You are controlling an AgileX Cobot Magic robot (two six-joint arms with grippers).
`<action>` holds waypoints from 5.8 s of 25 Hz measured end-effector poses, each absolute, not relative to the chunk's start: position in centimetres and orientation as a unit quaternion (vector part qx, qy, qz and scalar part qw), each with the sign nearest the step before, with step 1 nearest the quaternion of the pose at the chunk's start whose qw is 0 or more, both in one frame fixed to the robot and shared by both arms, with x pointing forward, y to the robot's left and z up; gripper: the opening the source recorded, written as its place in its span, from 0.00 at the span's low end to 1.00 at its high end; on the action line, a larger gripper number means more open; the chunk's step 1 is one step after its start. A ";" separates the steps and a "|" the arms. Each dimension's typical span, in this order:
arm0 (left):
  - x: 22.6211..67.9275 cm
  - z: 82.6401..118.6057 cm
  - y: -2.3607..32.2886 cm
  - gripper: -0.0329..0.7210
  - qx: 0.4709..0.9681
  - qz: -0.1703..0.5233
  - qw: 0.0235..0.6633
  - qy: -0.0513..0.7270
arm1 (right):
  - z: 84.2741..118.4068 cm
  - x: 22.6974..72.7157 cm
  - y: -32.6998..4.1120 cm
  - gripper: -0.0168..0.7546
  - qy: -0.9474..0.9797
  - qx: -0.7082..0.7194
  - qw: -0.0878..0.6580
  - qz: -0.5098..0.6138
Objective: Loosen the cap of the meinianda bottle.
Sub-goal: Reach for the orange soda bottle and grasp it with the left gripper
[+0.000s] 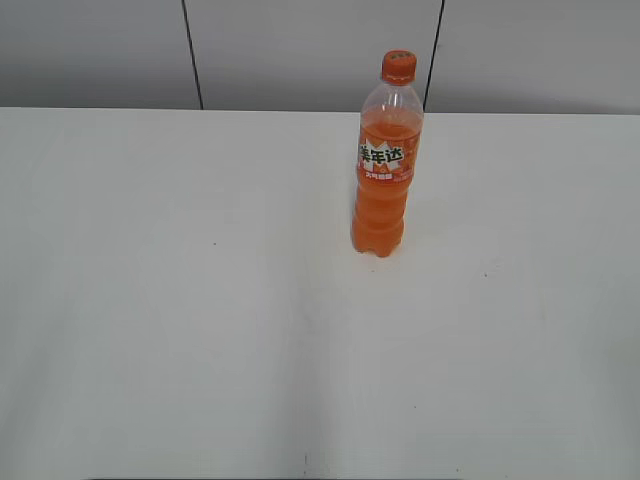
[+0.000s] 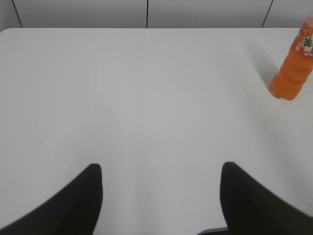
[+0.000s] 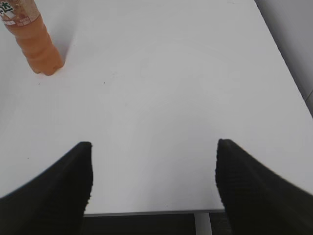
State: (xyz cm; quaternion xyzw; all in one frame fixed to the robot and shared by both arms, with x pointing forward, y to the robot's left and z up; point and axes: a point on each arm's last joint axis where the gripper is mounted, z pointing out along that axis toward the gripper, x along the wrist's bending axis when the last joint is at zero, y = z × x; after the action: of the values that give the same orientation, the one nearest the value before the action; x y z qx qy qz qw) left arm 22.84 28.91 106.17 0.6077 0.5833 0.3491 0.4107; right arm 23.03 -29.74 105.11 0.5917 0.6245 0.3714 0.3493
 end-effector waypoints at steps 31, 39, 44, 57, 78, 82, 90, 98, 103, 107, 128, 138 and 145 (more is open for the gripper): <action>24.4 111.2 29.2 0.66 0.551 0.458 0.477 0.509 | 105.1 23.0 -29.7 0.78 0.625 0.592 0.349 0.371; 31.4 112.8 29.9 0.66 0.550 0.481 0.460 0.505 | 105.1 23.0 -29.7 0.78 0.625 0.592 0.349 0.371; 36.2 113.6 30.4 0.66 0.534 0.504 0.460 0.499 | 105.1 23.0 -29.7 0.78 0.625 0.592 0.349 0.371; 49.2 109.9 29.5 0.67 0.557 0.521 0.447 0.468 | 105.1 23.0 -29.7 0.78 0.625 0.592 0.349 0.371; 58.9 93.0 29.4 0.66 0.590 0.482 0.498 0.415 | 105.1 23.0 -29.7 0.78 0.624 0.592 0.349 0.372; 59.2 89.8 29.7 0.66 0.597 0.467 0.500 0.419 | 105.1 23.0 -29.7 0.78 0.624 0.592 0.349 0.372; 61.9 88.3 28.5 0.66 0.602 0.398 0.566 0.399 | 105.1 23.0 -29.7 0.78 0.624 0.592 0.349 0.372; 60.5 87.8 25.4 0.66 0.694 0.293 0.599 0.272 | 105.1 23.0 -29.7 0.78 0.624 0.592 0.349 0.372; 59.7 87.6 22.6 0.68 0.718 0.254 0.608 0.223 | 105.1 23.0 -29.7 0.78 0.624 0.592 0.349 0.372; 59.2 87.6 20.4 0.76 0.724 0.236 0.616 0.201 | 105.1 23.0 -29.7 0.78 0.624 0.592 0.349 0.372; 60.0 83.9 10.1 0.80 0.714 0.153 0.657 0.188 | 105.1 23.0 -29.7 0.78 0.624 0.592 0.349 0.372; 59.7 83.2 7.8 0.80 0.715 0.137 0.664 0.169 | 105.1 23.0 -29.7 0.78 0.624 0.592 0.349 0.372; 60.1 83.6 7.2 0.84 0.709 0.144 0.670 0.165 | 105.1 23.0 -29.7 0.78 0.624 0.592 0.349 0.372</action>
State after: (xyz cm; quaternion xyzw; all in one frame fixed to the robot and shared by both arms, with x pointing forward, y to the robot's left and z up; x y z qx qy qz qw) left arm 60.13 7.23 83.61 0.7094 0.1654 0.1440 0.6698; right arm 23.03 -29.74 105.11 0.5919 0.6243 0.3715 0.3491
